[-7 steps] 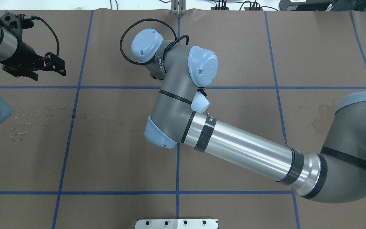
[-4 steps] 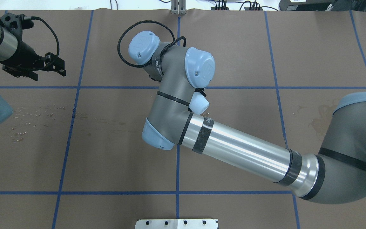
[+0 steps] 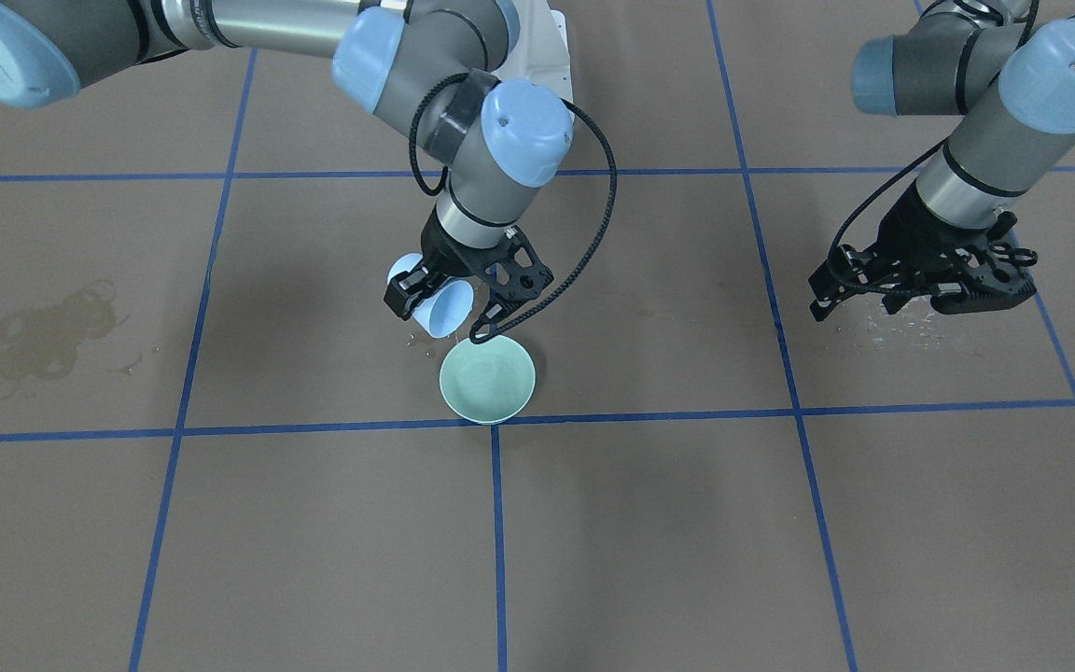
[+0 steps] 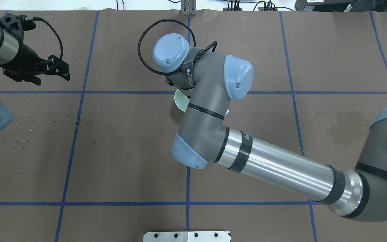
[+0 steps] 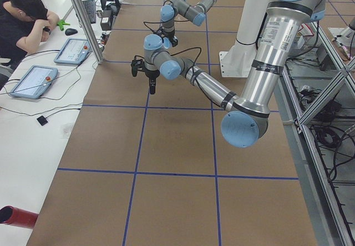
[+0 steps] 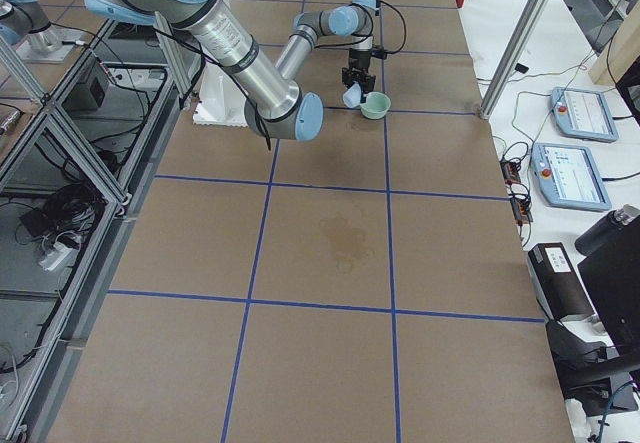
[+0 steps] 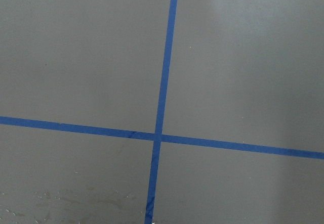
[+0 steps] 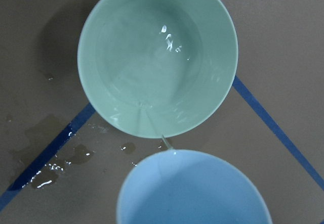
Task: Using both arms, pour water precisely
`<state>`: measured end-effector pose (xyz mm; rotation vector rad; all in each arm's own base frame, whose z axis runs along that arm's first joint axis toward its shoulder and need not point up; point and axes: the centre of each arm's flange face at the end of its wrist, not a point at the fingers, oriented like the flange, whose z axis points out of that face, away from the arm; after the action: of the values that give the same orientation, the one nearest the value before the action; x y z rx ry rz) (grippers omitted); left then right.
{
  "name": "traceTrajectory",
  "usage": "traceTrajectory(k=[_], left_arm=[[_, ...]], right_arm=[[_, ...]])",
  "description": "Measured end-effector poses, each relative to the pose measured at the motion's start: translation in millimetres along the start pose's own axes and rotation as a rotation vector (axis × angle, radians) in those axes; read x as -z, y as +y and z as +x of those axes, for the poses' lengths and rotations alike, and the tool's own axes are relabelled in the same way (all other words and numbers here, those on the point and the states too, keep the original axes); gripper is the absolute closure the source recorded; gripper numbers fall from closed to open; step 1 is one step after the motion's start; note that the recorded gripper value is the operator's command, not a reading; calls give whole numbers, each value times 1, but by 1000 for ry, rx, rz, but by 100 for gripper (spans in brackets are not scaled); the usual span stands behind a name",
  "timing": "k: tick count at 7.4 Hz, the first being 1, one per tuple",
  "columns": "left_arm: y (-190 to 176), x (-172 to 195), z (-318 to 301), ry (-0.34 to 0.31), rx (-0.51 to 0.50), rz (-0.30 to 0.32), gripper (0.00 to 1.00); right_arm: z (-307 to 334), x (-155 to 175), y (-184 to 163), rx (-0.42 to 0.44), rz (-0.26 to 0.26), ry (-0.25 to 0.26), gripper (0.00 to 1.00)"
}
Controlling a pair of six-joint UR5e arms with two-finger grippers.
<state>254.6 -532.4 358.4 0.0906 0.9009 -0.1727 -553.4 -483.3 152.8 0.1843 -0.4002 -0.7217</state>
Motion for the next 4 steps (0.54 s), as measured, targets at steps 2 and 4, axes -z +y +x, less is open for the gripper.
traceTrajectory(k=[2,4], left_arm=[[0,-1,0,0,1,-1,0],[0,-2,1,-1,2,-2,0]], right_arm=[[28,32,38,-1,157,-38,100],[56,39,77,-39,374,-103,100]])
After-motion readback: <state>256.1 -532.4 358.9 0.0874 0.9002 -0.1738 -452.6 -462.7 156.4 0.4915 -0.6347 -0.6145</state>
